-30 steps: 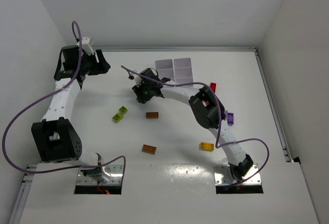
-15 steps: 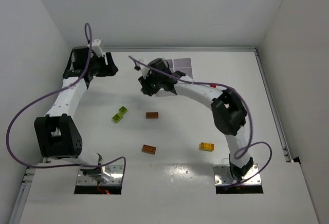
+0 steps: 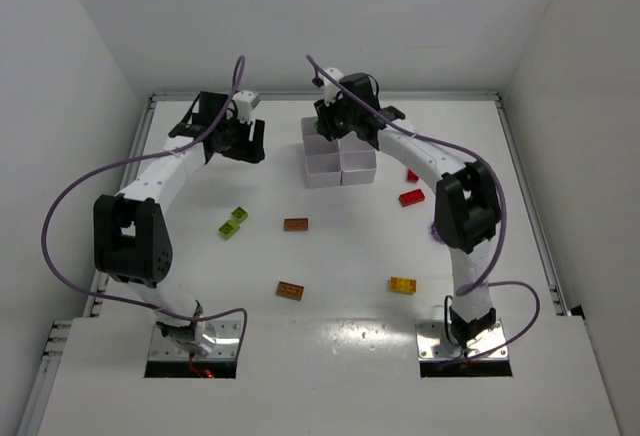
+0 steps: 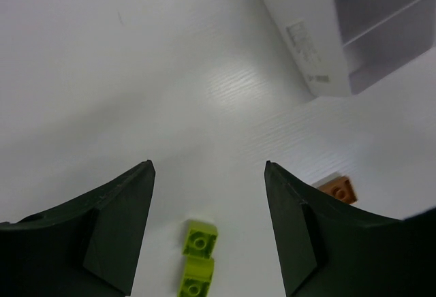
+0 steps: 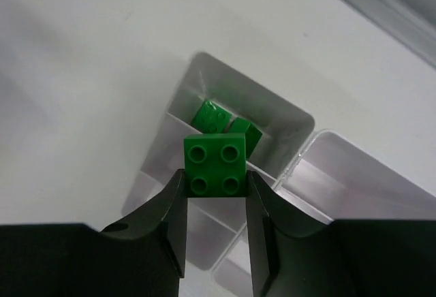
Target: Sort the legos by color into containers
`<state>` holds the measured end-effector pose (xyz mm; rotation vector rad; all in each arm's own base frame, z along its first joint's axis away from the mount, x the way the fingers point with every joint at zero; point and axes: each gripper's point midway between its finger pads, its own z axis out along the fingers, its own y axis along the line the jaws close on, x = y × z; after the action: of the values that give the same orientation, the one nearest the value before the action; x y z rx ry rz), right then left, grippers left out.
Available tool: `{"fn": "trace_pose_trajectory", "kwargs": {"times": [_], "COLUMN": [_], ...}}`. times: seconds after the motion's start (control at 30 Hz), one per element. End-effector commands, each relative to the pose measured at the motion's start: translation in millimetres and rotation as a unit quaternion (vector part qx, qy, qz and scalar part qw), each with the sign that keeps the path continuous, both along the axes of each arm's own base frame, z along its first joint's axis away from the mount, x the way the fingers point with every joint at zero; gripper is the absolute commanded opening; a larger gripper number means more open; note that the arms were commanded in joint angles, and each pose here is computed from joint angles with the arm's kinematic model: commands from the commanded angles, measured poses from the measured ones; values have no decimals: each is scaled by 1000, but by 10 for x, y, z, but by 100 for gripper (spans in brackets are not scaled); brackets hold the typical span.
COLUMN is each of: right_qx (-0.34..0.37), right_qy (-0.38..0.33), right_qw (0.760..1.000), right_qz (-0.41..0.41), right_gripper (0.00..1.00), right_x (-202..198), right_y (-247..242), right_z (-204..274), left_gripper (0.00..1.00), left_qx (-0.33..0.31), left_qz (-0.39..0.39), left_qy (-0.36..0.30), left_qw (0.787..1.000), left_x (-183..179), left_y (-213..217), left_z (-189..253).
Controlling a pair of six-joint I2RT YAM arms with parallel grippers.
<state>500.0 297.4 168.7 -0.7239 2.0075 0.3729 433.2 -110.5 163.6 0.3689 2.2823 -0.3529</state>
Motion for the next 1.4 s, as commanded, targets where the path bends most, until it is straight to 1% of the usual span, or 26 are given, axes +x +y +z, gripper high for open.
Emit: {"fn": "trace_pose_trajectory", "kwargs": {"times": [0.0,0.1,0.17,0.27,0.4,0.57,0.67,0.77,0.8,0.87,0.93,1.0,1.03,1.17,1.23,1.27,1.3,1.37], "right_qx": [13,18,13,14,23,25,21,16,16,9,7,5,5,3,3,3,3,3], "right_qy": [-2,4,12,10,4,-6,4,13,7,15,14,18,18,16,16,16,16,16], "right_qw": [1000,1000,1000,1000,1000,1000,999,999,999,999,999,999,999,999,999,999,999,999], "right_qz": [3,1,1,-3,-6,-11,-27,-27,-31,-40,-44,-44,-44,-48,-48,-48,-48,-48], "right_gripper": [0,0,0,0,0,0,0,0,1,4,10,14,15,16,20,22,29,35], "right_x": [169,255,283,370,401,440,510,515,540,579,588,589,589,597,597,597,597,597], "right_y": [92,103,118,99,120,117,10,12,3,-59,-74,-73,-73,-87,-87,-87,-87,-87], "right_z": [18,-57,-181,-226,-131,-74,-205,-317,-277,-399,-400,-456,-456,-457,-457,-457,-457,-457], "left_gripper": [72,72,73,73,73,73,74,74,75,75,75,75,75,75,75,75,75,75], "left_qx": [80,128,143,144,142,141,148,156,159,165,181,190,189,193,195,191,194,196], "left_qz": [-5,-13,-22,-23,-28,-27,-36,-37,-41,-42,-47,-60,-56,-90,-104,-108,-114,-120], "left_qy": [23,52,72,83,95,89,86,90,89,93,101,135,142,171,187,197,201,214], "left_qw": [997,990,987,986,985,986,985,983,983,981,977,971,970,962,957,956,953,949], "left_x": [-169,-317,-443,-560,-673,-651,-647,-671,-669,-693,-717,-844,-843,-993,-1055,-1117,-1122,-1179], "left_y": [264,417,465,483,483,480,489,516,519,543,591,617,655,646,647,639,644,656], "left_z": [-69,-207,-317,-391,-476,-488,-488,-525,-525,-562,-606,-748,-789,-943,-1036,-1071,-1108,-1168]}}
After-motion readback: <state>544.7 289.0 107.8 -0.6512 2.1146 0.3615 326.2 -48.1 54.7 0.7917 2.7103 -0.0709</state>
